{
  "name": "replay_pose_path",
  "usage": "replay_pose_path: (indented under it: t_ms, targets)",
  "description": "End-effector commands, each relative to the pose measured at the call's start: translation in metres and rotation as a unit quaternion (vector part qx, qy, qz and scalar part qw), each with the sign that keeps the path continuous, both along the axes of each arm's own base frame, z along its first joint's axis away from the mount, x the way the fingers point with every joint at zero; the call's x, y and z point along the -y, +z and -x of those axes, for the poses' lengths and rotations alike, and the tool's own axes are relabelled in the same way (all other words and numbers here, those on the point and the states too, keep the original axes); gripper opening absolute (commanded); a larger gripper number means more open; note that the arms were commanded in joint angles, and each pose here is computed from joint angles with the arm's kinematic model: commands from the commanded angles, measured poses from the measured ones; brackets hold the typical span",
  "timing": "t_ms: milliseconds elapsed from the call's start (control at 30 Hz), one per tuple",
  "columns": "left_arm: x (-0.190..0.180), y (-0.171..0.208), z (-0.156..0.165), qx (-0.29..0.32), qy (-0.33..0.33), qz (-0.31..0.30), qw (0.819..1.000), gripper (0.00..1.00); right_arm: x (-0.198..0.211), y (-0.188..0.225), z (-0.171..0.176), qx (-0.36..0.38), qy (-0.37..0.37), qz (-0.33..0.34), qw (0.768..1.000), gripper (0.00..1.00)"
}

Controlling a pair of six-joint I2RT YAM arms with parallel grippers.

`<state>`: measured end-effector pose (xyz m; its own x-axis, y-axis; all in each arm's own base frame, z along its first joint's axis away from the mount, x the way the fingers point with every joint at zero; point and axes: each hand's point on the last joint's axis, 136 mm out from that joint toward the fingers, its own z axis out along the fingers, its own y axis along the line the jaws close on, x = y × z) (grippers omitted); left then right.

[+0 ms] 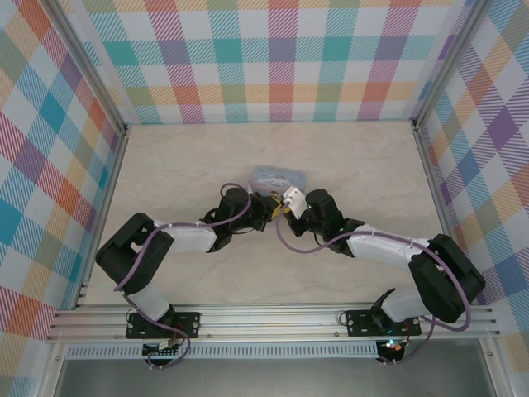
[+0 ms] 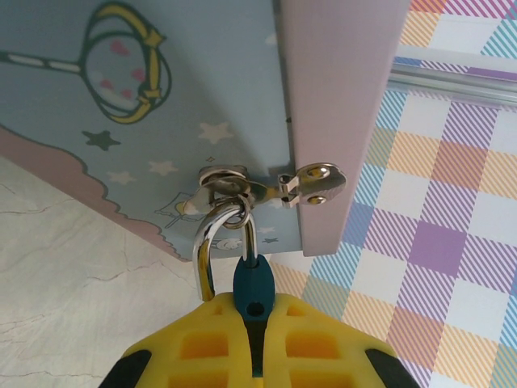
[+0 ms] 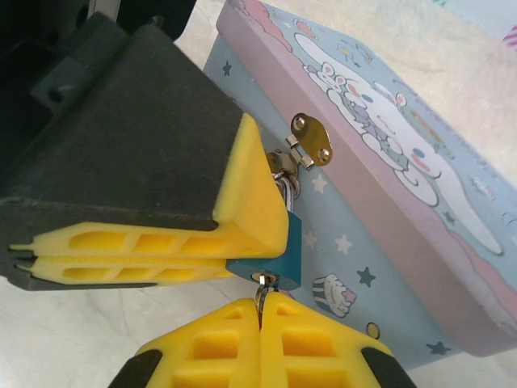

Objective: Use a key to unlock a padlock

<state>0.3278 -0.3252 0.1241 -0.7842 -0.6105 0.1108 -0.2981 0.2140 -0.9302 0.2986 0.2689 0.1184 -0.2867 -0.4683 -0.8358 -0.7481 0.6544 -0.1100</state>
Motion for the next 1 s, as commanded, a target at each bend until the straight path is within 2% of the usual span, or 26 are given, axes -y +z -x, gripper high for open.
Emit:
replay_pose_path:
  t_ms: [0, 167, 300, 433, 633, 833, 900, 967]
  targets:
    - [-0.003, 0.009, 0.002, 0.011, 0.001, 0.003, 1.000, 0.00, -0.023, 0.008, 0.013, -0.068, 0.025, -0.075, 0.995, 0.00]
    - [-0.008, 0.001, 0.003, 0.012, 0.002, -0.018, 1.000, 0.00, -0.020, 0.000, 0.019, -0.099, 0.026, -0.083, 0.991, 0.02]
    - [-0.016, -0.013, 0.007, 0.008, 0.001, -0.061, 0.998, 0.00, -0.008, 0.006, 0.026, -0.112, 0.030, -0.101, 0.988, 0.26]
    - [-0.025, -0.031, 0.012, 0.002, -0.004, -0.109, 0.994, 0.00, 0.012, 0.020, 0.029, -0.132, 0.022, -0.137, 0.981, 0.43]
    - [-0.026, -0.061, 0.024, -0.014, -0.024, -0.161, 0.986, 0.00, 0.052, 0.031, 0.005, -0.182, -0.076, -0.177, 0.964, 0.56]
    - [-0.018, -0.082, 0.029, -0.028, -0.033, -0.165, 0.985, 0.00, 0.062, 0.011, -0.020, -0.270, -0.148, -0.176, 0.935, 0.58]
    - [-0.020, -0.084, 0.028, -0.027, -0.031, -0.173, 0.984, 0.05, 0.062, 0.005, -0.027, -0.281, -0.161, -0.180, 0.929, 0.60]
    - [-0.022, -0.083, 0.028, -0.020, -0.031, -0.180, 0.983, 0.18, 0.061, 0.001, -0.032, -0.293, -0.169, -0.184, 0.923, 0.64]
